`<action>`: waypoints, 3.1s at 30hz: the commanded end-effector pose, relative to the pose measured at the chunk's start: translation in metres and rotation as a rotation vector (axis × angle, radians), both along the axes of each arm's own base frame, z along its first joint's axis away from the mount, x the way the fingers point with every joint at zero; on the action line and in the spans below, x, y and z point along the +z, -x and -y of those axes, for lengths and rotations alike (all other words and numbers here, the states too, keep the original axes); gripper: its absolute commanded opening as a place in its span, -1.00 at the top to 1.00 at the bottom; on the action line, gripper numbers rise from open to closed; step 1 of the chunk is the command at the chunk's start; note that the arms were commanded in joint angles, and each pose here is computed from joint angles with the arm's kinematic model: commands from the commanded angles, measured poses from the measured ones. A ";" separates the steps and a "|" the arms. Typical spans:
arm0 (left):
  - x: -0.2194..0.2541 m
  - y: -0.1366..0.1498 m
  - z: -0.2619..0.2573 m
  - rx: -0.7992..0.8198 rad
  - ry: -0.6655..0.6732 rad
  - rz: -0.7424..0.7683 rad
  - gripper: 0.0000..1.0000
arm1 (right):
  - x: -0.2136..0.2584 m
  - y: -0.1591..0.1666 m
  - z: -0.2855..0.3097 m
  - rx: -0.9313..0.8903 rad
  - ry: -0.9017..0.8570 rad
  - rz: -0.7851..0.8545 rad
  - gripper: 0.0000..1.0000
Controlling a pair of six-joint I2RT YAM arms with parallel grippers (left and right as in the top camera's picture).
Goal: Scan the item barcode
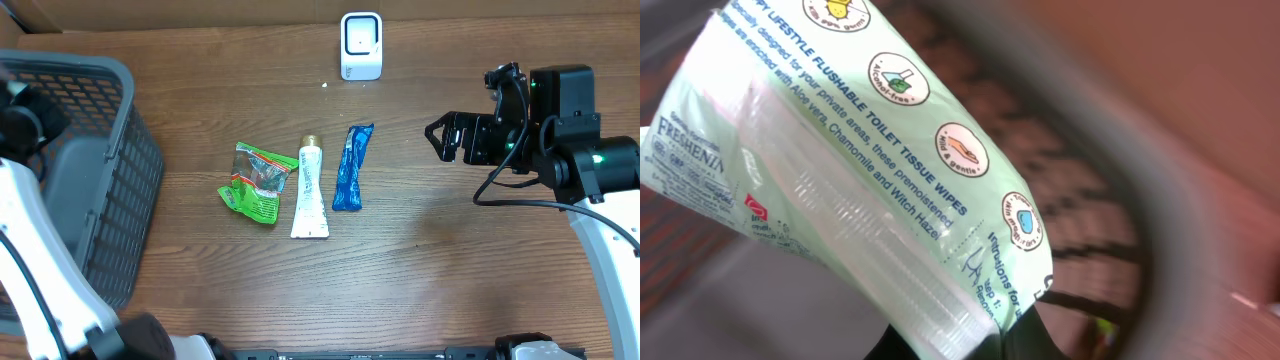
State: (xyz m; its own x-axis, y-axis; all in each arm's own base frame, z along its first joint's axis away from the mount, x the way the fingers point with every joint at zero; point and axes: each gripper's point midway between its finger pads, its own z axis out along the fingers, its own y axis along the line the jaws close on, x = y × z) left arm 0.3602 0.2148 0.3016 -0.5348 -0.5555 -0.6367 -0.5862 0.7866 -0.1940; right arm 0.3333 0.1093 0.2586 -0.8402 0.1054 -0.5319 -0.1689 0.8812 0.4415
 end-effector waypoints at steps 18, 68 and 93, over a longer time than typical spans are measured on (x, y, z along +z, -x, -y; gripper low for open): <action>-0.051 -0.046 0.431 -1.041 0.066 -0.077 0.92 | 0.038 -0.022 0.139 -0.463 -0.091 0.048 -0.87; -0.098 -0.059 0.381 -0.881 -0.035 -0.436 -0.46 | 0.024 -0.006 0.147 -0.501 -0.090 -0.042 -0.98; -0.092 -0.037 0.136 -0.514 0.021 -0.583 -0.42 | 0.024 -0.007 0.147 -0.500 -0.090 -0.038 -1.00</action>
